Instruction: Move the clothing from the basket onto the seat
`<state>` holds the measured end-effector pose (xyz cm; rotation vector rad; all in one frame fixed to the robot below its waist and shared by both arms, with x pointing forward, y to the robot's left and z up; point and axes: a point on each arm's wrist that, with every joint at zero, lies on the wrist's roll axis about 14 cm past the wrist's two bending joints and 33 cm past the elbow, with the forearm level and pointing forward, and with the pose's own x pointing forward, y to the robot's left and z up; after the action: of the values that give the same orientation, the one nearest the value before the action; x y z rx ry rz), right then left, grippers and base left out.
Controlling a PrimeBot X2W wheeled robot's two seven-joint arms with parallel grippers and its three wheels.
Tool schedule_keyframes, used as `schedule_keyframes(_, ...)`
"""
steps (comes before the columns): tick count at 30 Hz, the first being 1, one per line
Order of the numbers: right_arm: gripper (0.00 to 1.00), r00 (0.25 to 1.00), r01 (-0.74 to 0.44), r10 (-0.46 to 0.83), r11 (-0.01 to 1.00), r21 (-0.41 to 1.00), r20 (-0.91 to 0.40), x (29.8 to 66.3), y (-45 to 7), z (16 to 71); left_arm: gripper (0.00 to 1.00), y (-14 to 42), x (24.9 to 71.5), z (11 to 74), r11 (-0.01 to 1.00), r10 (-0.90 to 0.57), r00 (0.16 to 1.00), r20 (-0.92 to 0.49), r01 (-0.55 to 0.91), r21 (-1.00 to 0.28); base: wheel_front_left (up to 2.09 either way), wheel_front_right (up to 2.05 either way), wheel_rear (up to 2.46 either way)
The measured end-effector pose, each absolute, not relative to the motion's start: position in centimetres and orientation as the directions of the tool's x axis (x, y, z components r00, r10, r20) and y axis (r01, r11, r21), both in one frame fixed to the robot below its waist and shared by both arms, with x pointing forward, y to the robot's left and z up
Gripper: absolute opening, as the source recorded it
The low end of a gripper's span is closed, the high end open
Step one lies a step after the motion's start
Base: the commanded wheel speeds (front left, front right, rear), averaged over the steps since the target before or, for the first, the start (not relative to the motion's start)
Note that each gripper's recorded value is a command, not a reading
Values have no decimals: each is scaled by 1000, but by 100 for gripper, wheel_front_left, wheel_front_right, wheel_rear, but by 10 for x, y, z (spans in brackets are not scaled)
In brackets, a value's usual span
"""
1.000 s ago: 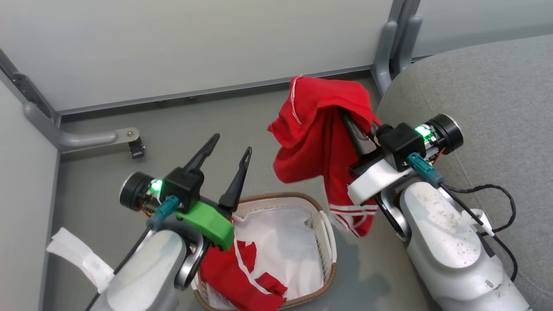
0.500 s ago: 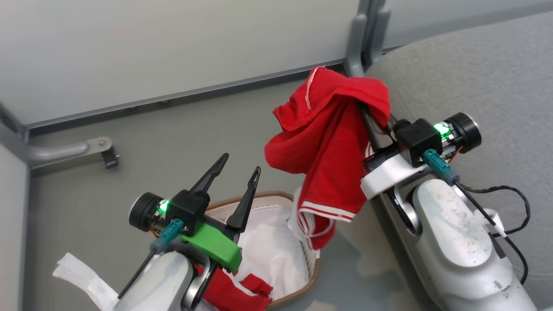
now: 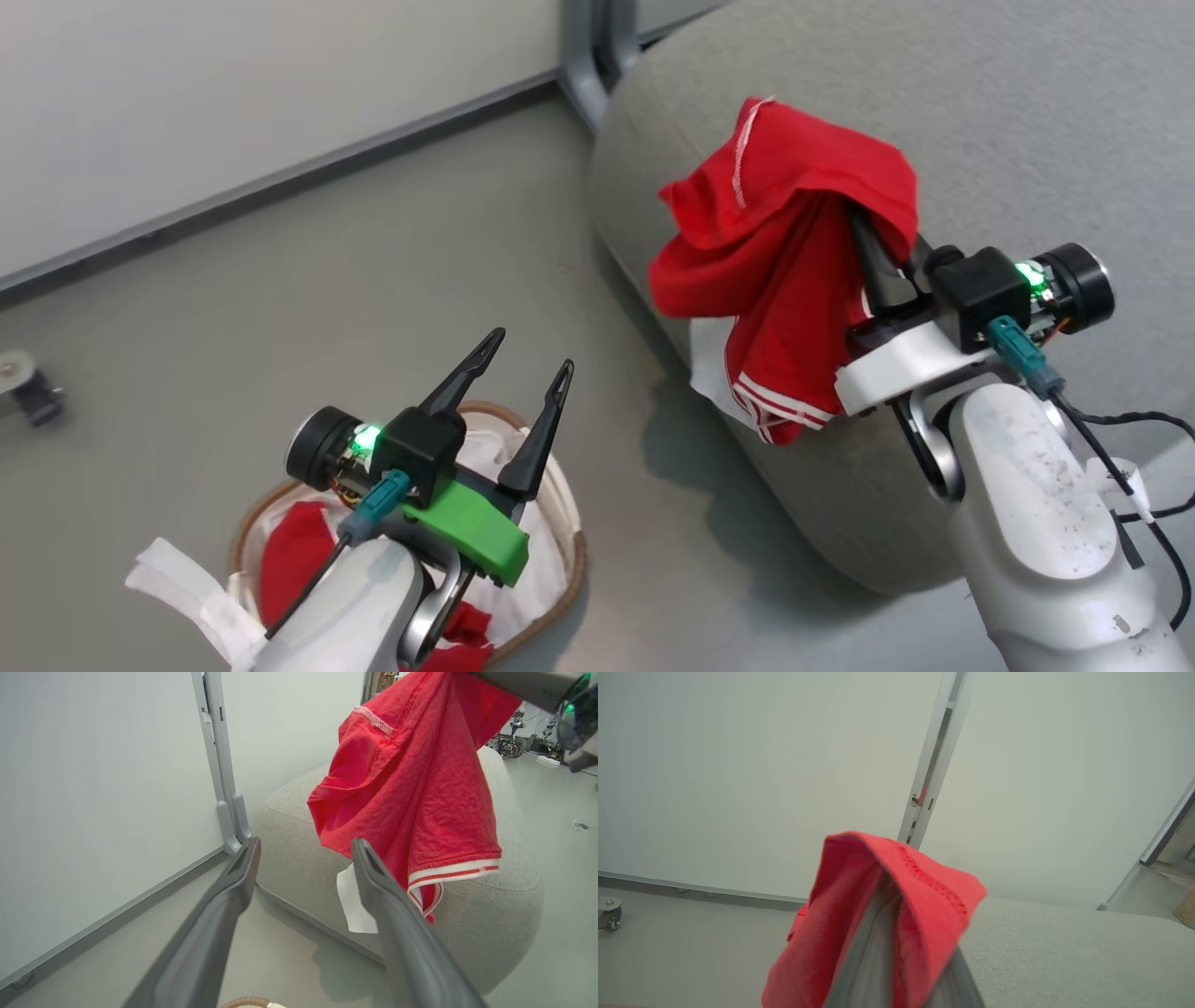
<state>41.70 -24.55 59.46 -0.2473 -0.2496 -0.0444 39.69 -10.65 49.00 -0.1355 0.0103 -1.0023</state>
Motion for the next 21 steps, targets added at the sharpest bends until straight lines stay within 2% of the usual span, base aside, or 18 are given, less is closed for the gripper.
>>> schedule_keyframes(5, 0, 969, 168, -116, 957, -235, 218, 404, -280, 583, 100, -132, 391, 473, 463, -880, 473, 34, 873, -156, 0, 0, 0)
schedule_keyframes(11, 0, 969, 218, -177, 940, -263, 171, 406, -303, 567, 100, -151, 388, 460, 412, -903, 428, 31, 885, -215, 0, 0, 0)
schedule_keyframes(16, 0, 964, 232, -171, 916, -329, 204, 430, -320, 585, 100, -149, 393, 450, 420, -899, 437, 23, 875, -242, 0, 0, 0)
schedule_keyframes(21, 0, 946, 256, -134, 867, -427, 295, 467, -338, 632, 100, -134, 406, 444, 459, -881, 473, 9, 858, -230, 0, 0, 0)
